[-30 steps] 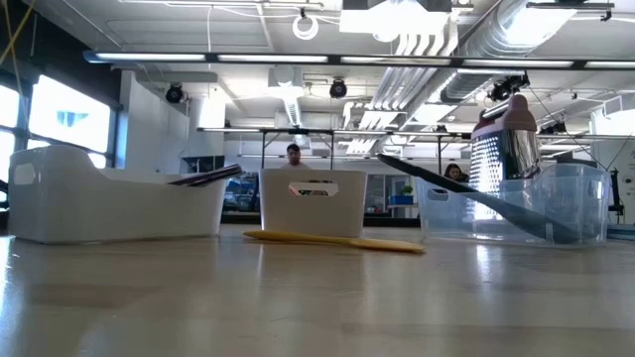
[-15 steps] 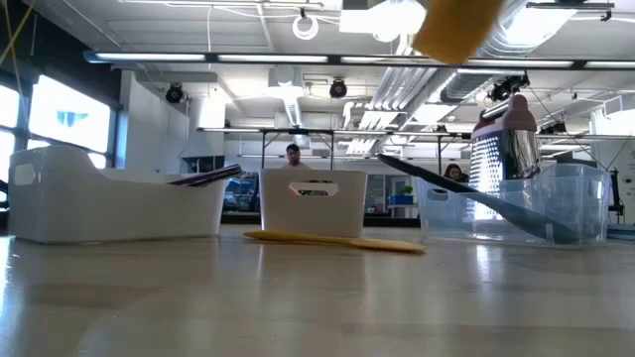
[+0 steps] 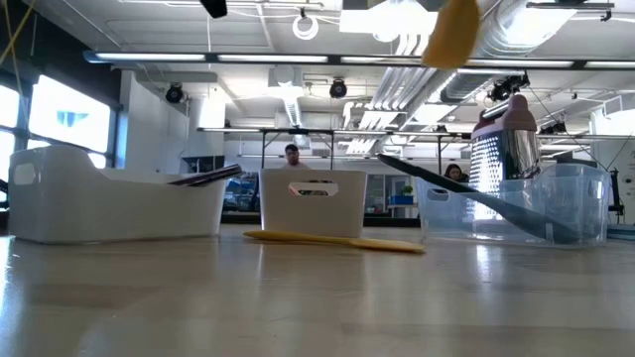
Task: Pick & Place Kitchen Items
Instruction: Put the yellow spatula into the right white bin
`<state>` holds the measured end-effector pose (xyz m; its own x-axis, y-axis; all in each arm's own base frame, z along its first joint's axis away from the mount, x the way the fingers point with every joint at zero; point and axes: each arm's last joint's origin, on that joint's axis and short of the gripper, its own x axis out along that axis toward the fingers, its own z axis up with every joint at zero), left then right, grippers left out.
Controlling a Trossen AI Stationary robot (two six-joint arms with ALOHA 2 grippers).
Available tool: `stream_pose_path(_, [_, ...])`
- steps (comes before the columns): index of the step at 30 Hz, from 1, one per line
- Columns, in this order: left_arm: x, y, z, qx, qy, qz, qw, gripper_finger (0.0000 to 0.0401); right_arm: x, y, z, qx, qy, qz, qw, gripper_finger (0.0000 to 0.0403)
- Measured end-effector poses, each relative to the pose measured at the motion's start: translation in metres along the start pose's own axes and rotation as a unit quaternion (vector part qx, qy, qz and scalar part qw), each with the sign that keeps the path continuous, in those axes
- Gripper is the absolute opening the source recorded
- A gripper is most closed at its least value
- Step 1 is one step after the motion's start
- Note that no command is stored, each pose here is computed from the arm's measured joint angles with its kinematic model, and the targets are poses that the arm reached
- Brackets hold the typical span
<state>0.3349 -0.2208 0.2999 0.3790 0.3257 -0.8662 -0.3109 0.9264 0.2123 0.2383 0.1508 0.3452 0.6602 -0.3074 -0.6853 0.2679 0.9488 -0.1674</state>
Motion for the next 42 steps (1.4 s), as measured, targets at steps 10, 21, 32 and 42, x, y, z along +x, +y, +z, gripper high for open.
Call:
stream_pose_path(10, [-0.006, -0.016, -0.021, 0.005, -0.013, 0.006, 1.0, 0.021, 0.07, -0.083, 0.056, -0.002, 0.016, 0.062, 0.998, 0.0041])
stream_pose_path(21, [0.026, -0.027, -0.069, 0.004, 0.04, 0.058, 0.997, 0.021, 0.147, -0.185, 0.076, 0.083, 0.0, 0.129, 0.988, 0.0041])
stream_pose_path(32, [0.035, -0.036, -0.083, -0.023, 0.05, 0.041, 0.998, 0.021, 0.231, -0.173, 0.063, 0.087, 0.038, 0.208, 0.973, 0.0041])
stream_pose_path(42, [0.036, -0.042, -0.08, -0.042, 0.04, 0.009, 0.998, 0.021, 0.246, -0.165, 0.066, 0.085, 0.015, 0.26, 0.962, 0.0041])
